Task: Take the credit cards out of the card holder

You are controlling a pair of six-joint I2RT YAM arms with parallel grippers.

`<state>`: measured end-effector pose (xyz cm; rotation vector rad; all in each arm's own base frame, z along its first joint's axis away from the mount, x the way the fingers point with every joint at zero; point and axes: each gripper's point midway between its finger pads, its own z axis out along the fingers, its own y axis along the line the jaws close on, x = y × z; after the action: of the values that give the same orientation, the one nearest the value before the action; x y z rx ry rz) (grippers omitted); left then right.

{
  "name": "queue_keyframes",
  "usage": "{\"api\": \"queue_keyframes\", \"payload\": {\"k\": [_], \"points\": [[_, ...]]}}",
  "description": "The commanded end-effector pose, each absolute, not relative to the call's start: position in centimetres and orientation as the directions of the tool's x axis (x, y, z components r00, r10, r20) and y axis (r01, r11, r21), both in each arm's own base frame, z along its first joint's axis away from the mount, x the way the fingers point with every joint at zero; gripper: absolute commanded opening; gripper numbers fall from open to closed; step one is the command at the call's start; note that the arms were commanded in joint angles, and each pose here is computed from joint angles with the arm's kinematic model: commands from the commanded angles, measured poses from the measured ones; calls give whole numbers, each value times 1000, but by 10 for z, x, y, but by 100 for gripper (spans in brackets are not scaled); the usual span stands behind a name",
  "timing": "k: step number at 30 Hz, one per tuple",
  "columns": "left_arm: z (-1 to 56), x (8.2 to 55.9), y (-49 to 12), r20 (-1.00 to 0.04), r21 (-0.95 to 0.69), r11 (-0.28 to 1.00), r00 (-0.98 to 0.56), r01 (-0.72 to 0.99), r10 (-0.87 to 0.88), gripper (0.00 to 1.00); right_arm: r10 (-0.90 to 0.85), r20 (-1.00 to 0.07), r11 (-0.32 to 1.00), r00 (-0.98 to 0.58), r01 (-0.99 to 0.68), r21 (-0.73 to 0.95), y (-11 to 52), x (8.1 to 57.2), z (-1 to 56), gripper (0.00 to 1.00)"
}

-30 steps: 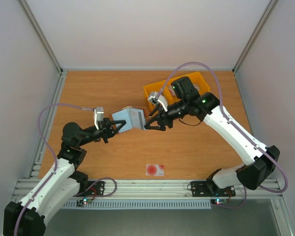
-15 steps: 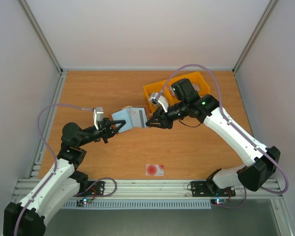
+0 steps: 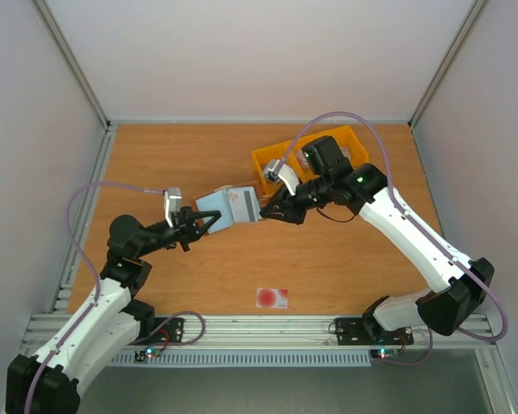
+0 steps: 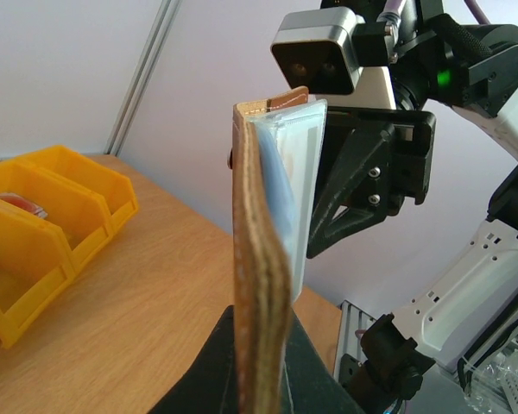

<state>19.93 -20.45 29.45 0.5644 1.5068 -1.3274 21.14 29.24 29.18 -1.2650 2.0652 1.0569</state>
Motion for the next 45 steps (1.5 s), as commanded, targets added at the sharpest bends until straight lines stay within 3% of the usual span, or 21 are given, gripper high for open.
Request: {"api": "queue_keyframes", "payload": {"k": [1,6,10,16,22,24,27,29,31,35,37,41,45], "points": [[318,191,-205,-916,-364,260,-293,894,-275,0,-457,-777,292,-433,-898,328,296,219,308,17],[315,192,-206,-915,-369,264,-298,891,-273,0,-425,-786,261,-449,-892,369,308,222,312,21],[312,192,-208,-912,-379,265,-309,886,-271,0,-425,-791,211,-439,-898,385,323,216,312,30],[308,194,-210,-905,-397,270,-326,877,-274,0,-437,-792,172,-426,-904,391,342,209,312,32],[300,202,-209,-892,-432,300,-352,851,-284,0,-457,-784,199,-421,-907,371,364,205,304,46],[301,200,-209,-892,-430,294,-352,853,-282,0,-466,-775,231,-426,-905,359,366,207,300,42],[302,197,-209,-893,-428,283,-352,858,-282,0,-462,-778,250,-426,-904,346,363,209,301,21],[300,195,-209,-890,-432,279,-358,857,-281,2,-463,-779,257,-423,-905,339,360,209,304,14],[299,194,-209,-889,-436,272,-363,858,-279,12,-468,-774,269,-427,-903,336,356,209,305,8],[299,185,-212,-895,-423,233,-364,876,-258,58,-446,-769,329,-458,-883,335,339,217,315,1],[300,180,-213,-897,-418,210,-365,884,-251,70,-433,-772,362,-465,-874,324,330,220,320,1],[306,178,-213,-892,-423,196,-369,885,-259,81,-473,-746,399,-469,-869,294,320,221,319,1],[310,185,-213,-893,-421,215,-360,881,-271,82,-469,-759,356,-451,-883,305,322,213,327,1]]}}
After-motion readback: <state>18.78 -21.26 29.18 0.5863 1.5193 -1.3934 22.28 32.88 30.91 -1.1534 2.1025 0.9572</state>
